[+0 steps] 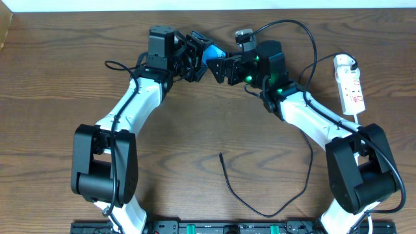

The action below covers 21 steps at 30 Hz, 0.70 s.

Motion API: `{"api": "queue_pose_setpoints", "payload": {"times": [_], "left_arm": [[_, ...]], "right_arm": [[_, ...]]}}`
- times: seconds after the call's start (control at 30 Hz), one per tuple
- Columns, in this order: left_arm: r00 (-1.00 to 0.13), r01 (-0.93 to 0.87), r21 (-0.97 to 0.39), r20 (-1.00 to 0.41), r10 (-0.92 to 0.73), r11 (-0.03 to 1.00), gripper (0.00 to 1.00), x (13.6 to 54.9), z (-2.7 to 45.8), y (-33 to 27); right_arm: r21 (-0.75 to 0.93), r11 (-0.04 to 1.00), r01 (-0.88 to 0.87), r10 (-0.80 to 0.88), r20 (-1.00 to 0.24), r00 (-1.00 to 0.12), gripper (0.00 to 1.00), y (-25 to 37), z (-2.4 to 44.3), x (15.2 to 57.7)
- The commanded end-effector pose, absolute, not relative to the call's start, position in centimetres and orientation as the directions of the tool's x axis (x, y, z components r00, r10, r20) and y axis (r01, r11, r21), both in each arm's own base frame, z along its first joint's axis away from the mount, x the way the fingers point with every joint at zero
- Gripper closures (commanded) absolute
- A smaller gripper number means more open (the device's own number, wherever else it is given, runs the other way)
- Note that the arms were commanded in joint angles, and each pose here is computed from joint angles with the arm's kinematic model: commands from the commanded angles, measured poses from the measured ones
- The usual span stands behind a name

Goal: Plug charger to phone and switch on socket

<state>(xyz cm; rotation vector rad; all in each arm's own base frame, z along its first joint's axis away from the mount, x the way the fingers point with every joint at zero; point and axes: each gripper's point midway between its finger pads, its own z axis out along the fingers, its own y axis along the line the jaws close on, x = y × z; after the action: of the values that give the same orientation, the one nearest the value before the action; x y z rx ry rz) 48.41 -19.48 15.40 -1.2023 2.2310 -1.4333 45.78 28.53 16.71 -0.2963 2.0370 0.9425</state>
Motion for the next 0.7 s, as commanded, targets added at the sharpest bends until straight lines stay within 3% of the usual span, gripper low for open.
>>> {"api": "queue_pose_setpoints", "payload": {"times": [0.0, 0.3, 0.67], "left_arm": [[-0.635, -0.501, -0.851, 0.238, -0.735, 0.157, 0.93, 48.4, 16.9, -20.0], [-0.671, -0.462, -0.871, 0.221, -0.708, 0.166, 0.93, 48.0, 17.7, -21.8], [-0.709, -0.439, -0.885, 0.234, -0.665, 0.157, 0.93, 47.6, 18.4, -22.7]], "right_arm": [[0.495, 0.691, -0.526, 0.121, -0.797, -0.592, 0.1, 29.0, 17.3, 46.0], [0.496, 0.692, -0.525, 0.12, -0.796, -0.594, 0.15, 29.0, 17.3, 46.0], [0.493, 0.699, -0.518, 0.122, -0.796, -0.592, 0.33, 28.9, 17.2, 46.1]]}}
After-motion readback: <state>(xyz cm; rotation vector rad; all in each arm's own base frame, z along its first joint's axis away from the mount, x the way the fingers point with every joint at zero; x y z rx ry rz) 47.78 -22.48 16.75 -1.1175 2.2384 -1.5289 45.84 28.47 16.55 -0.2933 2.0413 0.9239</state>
